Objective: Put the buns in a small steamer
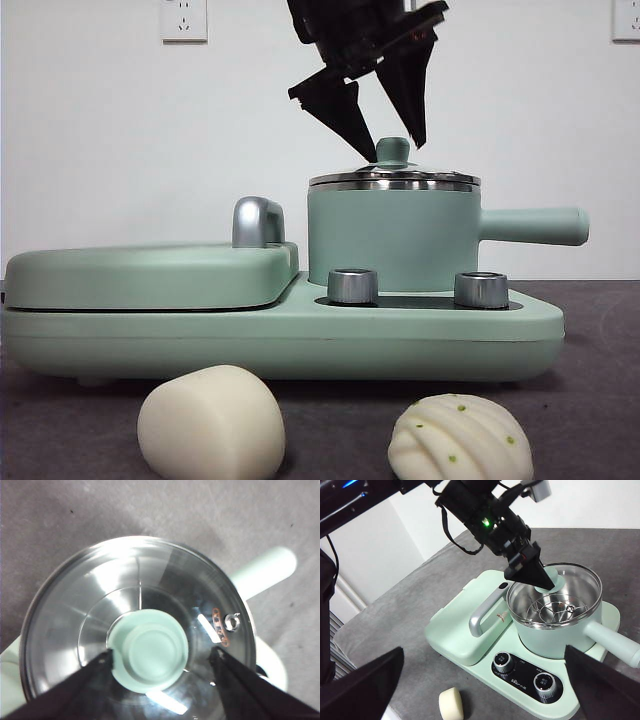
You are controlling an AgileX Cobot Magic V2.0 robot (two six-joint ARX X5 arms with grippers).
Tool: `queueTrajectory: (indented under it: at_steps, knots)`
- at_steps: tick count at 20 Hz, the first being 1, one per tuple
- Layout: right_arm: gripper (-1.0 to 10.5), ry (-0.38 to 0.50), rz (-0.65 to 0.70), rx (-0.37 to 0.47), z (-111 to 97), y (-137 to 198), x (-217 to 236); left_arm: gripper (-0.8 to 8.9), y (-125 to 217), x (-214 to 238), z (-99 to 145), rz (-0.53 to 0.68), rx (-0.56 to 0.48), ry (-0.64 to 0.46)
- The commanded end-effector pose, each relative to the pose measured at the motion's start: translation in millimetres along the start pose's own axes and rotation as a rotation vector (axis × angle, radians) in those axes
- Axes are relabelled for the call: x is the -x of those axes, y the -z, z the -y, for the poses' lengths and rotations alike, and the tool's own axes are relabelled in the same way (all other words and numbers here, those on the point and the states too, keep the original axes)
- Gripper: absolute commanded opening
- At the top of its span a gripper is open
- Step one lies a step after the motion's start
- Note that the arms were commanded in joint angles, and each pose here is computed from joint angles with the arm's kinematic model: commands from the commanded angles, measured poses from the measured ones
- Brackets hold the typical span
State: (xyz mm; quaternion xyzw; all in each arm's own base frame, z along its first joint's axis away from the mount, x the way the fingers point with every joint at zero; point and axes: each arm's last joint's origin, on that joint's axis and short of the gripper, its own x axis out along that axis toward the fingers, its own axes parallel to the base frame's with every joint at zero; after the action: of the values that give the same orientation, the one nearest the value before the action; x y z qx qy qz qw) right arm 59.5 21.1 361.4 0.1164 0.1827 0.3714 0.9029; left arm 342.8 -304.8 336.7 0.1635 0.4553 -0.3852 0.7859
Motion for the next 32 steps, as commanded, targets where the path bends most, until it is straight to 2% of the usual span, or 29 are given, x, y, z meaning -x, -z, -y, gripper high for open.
queueTrajectory:
  at_steps: [1, 9, 11, 17, 24, 27, 32]
  knots:
    - [5.1, -0.002, 0.012, 0.009, -2.1, -3.9, 1.6, 2.60, -4.5, -6.7, 6.5, 0.008, -0.045, -0.028]
    - [5.1, -0.002, 0.009, 0.006, -2.1, -3.5, 1.6, 1.75, -4.8, -10.4, 7.4, 0.005, -0.059, -0.047]
    - [5.1, -0.002, 0.008, 0.004, -2.1, -3.3, 1.6, 1.11, -4.7, -11.3, 7.0, 0.003, -0.059, -0.047]
    - [5.1, -0.001, 0.008, 0.005, -2.1, -3.4, 1.6, 1.10, -5.4, -5.6, 8.0, 0.005, -0.062, -0.047]
    - [5.1, -0.001, 0.008, 0.000, -2.0, -3.4, 1.6, 1.09, -16.0, 40.4, 13.0, 0.104, -0.052, -0.055]
    - [5.1, -0.007, -0.012, -0.068, 0.2, -3.2, -1.0, 1.09, -14.3, 60.7, 7.1, 0.122, -0.021, -0.067]
    - [5.1, -0.069, -0.150, -0.200, 12.8, -3.8, -22.4, 1.09, -5.4, 101.0, -18.0, 0.167, 0.045, -0.115]
